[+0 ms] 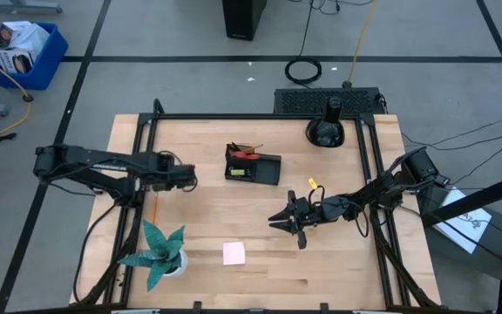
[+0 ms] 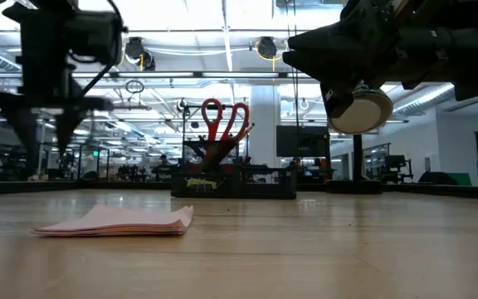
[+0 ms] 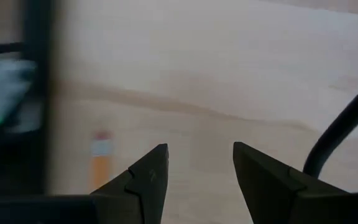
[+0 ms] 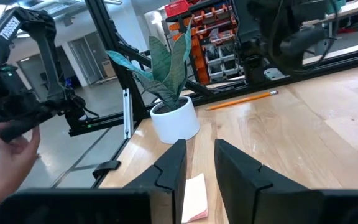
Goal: Pick and place office supplies into organizer
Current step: Put the orange pencil into the black desk organizer
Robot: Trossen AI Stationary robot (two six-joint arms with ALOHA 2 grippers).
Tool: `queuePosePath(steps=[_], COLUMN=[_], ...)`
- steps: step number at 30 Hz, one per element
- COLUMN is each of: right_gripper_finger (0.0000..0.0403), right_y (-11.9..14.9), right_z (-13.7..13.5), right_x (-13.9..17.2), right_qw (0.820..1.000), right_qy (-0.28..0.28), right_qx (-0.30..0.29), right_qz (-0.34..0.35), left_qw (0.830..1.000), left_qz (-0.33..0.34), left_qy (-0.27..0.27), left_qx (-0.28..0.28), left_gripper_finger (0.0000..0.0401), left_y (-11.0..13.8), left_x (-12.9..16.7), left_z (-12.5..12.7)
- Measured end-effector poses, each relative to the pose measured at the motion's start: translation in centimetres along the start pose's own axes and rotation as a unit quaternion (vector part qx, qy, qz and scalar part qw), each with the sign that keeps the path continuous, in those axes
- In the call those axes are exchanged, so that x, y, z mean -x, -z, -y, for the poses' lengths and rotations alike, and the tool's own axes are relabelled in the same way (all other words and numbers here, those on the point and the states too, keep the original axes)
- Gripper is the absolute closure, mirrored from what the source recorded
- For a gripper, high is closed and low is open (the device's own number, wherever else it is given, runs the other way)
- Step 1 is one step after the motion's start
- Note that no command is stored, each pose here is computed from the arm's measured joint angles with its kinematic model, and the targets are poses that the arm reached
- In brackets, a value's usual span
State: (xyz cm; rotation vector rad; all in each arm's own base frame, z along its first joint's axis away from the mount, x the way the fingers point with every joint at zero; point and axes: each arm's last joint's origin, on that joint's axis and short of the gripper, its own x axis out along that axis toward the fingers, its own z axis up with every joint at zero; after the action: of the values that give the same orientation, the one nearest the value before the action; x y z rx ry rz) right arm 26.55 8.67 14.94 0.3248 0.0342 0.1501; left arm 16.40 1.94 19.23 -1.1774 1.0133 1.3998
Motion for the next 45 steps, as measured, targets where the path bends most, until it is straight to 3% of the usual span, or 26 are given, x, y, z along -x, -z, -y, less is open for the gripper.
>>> queuePosePath(steps=[4, 8, 20, 27, 31, 37, 41, 45], right_gripper_finger=[0.033, 0.033, 0.033, 0.033, 0.033, 0.033, 0.033, 0.033], right_y=[0.0, 0.0, 0.0, 0.0, 0.0, 0.0, 0.0, 0.0], right_z=[0.0, 0.0, 0.0, 0.0, 0.0, 0.0, 0.0, 0.0], right_x=[0.0, 0.0, 0.0, 0.0, 0.0, 0.0, 0.0, 0.0], right_qw=[1.0, 1.0, 1.0, 1.0, 1.0, 1.0, 1.0, 1.0], right_qy=[0.0, 0.0, 0.0, 0.0, 0.0, 0.0, 0.0, 0.0], right_qx=[0.0, 0.0, 0.0, 0.0, 0.0, 0.0, 0.0, 0.0], right_qz=[0.0, 0.0, 0.0, 0.0, 0.0, 0.0, 0.0, 0.0], left_qw=[0.996, 0.997, 0.997, 0.995, 0.993, 0.993, 0.994, 0.988], left_qz=[-0.007, -0.02, 0.017, 0.031, 0.008, 0.001, 0.01, 0.022], left_qy=[-0.085, -0.069, -0.061, -0.093, -0.116, -0.116, -0.113, -0.132], left_qx=[0.027, 0.011, 0.038, 0.015, -0.007, -0.021, -0.003, 0.076], left_gripper_finger=[0.0217, 0.0217, 0.0217, 0.0217, 0.0217, 0.0217, 0.0217, 0.0217], left_y=[0.4, 1.2, 3.1, 3.9, 4.2, 5.4, 6.3, 7.7], left_x=[-0.6, -0.7, -0.5, -1.5, -1.9, -1.8, -1.6, -1.2], left_z=[-0.7, -0.2, -0.6, -0.2, -0.1, -0.4, -0.8, -2.0])
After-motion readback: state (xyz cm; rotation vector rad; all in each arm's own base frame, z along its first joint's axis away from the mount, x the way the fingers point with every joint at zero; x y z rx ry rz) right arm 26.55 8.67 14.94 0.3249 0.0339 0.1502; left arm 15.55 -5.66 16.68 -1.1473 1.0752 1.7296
